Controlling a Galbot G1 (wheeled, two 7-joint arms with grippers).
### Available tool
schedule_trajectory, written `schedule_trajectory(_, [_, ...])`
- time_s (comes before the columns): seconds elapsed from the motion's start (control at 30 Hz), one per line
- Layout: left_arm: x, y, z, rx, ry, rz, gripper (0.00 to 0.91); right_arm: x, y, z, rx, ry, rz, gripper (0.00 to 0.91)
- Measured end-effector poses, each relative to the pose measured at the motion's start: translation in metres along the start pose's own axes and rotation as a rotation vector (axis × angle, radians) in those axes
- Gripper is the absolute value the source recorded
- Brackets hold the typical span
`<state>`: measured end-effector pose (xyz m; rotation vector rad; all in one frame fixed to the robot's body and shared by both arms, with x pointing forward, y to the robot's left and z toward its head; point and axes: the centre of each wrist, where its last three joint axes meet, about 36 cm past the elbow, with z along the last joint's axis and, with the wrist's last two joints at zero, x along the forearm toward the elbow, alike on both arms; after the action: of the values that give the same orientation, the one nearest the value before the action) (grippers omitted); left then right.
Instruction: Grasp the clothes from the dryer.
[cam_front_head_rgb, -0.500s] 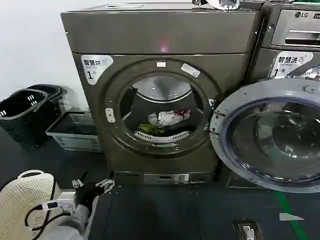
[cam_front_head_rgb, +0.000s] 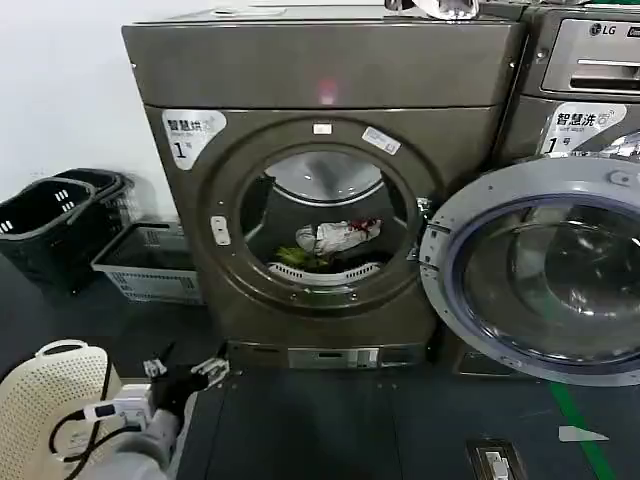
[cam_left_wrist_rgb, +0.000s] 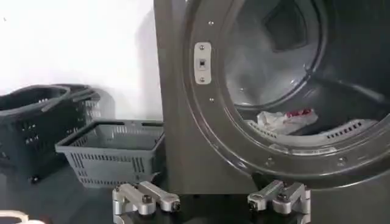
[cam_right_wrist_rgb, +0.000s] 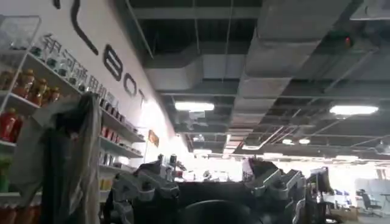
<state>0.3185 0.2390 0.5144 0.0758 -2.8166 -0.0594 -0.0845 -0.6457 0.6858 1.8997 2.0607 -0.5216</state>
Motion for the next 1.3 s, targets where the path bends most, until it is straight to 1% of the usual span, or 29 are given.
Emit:
schedule_trajectory(0.37, [0.0021, 0.0005, -0.0011, -0.005, -0.004, -0.001, 0.907, -0.0007, 0.0045, 0.0028, -0.005, -0.005, -0.003, 0.907])
schedule_trajectory(1.3, [0.0014, -0.0031, 0.0015, 0.007, 0.006, 0.009, 0.907, 0.0007, -0.002, 0.0083, -0.003, 0.002, 0.022, 0.907])
